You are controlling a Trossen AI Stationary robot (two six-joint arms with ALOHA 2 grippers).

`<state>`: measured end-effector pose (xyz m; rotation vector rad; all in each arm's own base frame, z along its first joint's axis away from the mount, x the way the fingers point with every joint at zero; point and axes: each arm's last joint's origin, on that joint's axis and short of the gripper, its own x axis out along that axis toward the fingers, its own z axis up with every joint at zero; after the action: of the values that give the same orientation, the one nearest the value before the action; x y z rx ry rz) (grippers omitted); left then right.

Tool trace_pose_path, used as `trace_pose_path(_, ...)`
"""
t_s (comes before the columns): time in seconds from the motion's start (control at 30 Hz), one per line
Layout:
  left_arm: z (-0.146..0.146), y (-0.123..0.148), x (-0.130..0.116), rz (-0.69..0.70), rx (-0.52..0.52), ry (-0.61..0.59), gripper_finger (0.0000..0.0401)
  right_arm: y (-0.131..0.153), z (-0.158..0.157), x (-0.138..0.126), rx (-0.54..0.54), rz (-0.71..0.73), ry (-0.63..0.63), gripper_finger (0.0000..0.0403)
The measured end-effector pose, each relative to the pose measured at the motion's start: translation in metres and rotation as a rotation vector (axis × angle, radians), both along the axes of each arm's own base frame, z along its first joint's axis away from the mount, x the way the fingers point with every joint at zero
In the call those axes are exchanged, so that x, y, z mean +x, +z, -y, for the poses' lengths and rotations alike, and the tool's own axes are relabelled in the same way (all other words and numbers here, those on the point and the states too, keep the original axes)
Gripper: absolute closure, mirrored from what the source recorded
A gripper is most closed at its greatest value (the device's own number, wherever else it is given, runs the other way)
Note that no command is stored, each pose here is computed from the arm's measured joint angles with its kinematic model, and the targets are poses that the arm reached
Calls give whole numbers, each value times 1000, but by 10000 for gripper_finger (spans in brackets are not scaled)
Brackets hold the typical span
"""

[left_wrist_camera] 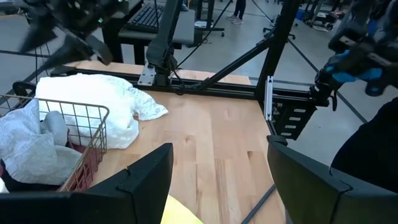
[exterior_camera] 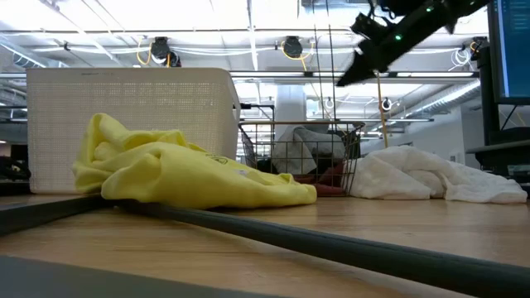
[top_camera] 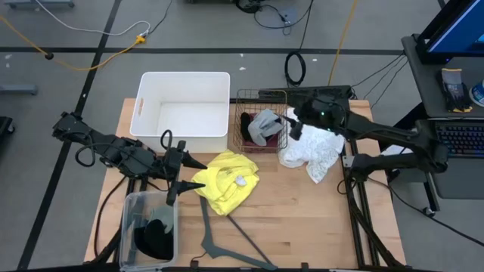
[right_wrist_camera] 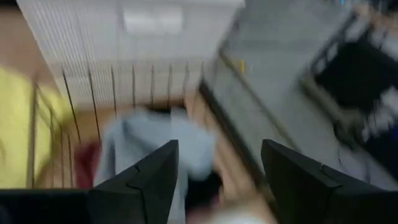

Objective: Pick & Place Cloths
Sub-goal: Put the white dress into the white bin

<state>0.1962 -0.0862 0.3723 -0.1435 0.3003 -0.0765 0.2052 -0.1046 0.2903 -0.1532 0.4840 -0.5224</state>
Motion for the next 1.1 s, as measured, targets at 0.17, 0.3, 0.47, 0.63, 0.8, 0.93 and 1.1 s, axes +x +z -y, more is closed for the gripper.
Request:
trace_pose_path(0.17,0,0,0,0,0,0,135,-12,-9,-22,118,-178,-90,178)
trace_pose_path(0.3,0,0,0,0,0,0,135,-17,-15,-36,230,-226,-174,163)
trace_pose_path(0.47,0,0,0,0,0,0,135,-21,-19,-45,338,-246,-249,137)
trace_pose_path(0.63,0,0,0,1,0,0,135,-28,-19,-47,407,-293,-306,112)
trace_pose_path(0.8,0,0,0,1,-2,0,135,-38,-14,-46,409,-374,-378,92)
trace_pose_path(0.93,0,0,0,1,-5,1,135,-46,-8,-47,442,-446,-416,80)
trace_pose_path(1.1,0,0,0,0,-5,1,135,-55,0,-50,483,-523,-465,66)
